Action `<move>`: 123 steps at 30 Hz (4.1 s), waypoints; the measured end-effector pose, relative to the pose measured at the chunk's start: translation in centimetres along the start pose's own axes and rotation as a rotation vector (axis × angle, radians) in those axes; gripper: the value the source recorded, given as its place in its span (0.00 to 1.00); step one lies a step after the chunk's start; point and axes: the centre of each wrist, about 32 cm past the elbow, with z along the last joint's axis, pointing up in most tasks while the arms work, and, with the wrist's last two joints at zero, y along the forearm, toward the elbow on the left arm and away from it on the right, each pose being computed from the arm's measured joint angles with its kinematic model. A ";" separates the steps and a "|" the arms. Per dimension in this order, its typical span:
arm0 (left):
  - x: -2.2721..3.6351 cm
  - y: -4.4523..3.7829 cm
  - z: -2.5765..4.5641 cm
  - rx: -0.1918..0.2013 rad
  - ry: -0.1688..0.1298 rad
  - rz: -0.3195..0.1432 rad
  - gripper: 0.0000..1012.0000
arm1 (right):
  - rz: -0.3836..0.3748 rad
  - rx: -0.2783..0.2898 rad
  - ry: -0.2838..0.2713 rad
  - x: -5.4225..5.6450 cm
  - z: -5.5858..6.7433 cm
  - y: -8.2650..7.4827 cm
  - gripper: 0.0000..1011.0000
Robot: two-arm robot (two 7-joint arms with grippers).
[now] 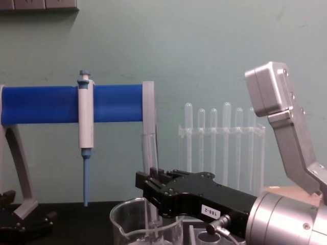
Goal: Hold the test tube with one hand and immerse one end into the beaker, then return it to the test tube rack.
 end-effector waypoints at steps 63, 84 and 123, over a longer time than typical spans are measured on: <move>0.00 0.00 0.00 0.000 0.000 0.000 0.99 | -0.001 0.000 0.000 0.0 0.0 0.0 0.24; 0.00 0.00 0.00 0.000 0.000 0.000 0.99 | -0.001 0.000 0.000 0.0 0.0 0.0 0.24; 0.00 0.00 0.00 0.000 0.000 0.000 0.99 | -0.001 0.000 0.000 0.0 0.0 0.0 0.24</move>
